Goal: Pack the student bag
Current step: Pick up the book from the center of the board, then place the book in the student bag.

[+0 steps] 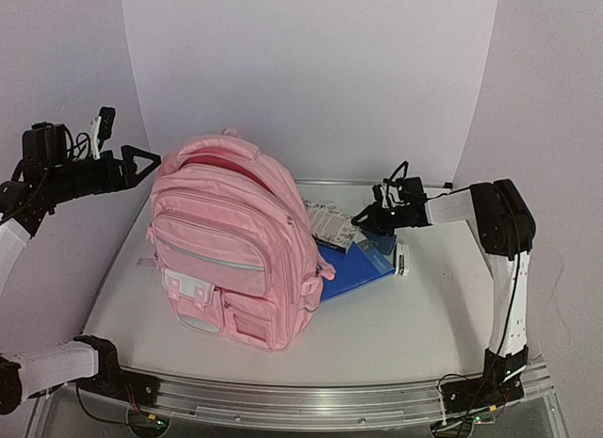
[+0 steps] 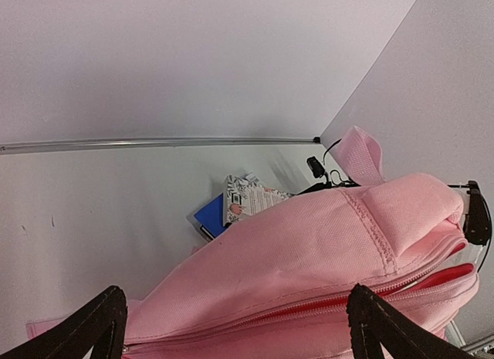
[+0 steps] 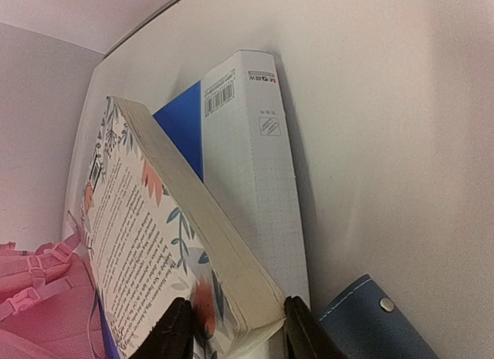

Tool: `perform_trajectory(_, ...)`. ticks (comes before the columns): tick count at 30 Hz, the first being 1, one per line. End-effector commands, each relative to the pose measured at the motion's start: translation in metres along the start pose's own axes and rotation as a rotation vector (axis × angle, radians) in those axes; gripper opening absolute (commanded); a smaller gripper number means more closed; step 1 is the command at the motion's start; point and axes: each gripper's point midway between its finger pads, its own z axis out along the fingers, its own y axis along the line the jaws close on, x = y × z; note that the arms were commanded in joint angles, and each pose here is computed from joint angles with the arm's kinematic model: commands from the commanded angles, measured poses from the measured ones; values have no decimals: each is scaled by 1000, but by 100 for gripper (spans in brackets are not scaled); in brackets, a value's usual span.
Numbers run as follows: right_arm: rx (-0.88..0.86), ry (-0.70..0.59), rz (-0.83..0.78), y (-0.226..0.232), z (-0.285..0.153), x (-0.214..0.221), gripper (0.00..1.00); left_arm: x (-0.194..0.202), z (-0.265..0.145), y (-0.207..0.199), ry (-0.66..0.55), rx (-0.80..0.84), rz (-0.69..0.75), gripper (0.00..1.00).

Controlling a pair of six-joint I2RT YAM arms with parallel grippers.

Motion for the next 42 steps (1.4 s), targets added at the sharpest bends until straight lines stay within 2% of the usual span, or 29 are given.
perform_trajectory(1, -38, -19, -10, 11, 1, -8, 23, -15, -12, -10, -47, 3, 14, 100)
perform_trajectory(4, -47, -51, -17, 19, -6, -17, 10, -15, -13, -10, -51, 3, 14, 100)
perform_trajectory(8, -51, -115, -52, 39, -26, -35, 0, -15, -16, -11, -50, 0, 15, 100)
perform_trajectory(17, -47, -297, -232, 109, -113, -68, 0, -16, -20, -13, -56, -4, 28, 100)
perform_trajectory(28, 94, -358, -392, 170, -216, -53, 0, -21, -20, -24, -47, 47, 75, 100)
perform_trajectory(36, -85, -511, -494, 286, -294, -49, 0, -71, -25, -66, -83, 207, 194, 100)
perform_trajectory(42, -239, -645, -555, 372, -338, -46, 0, -97, -20, -96, -93, 395, 196, 100)
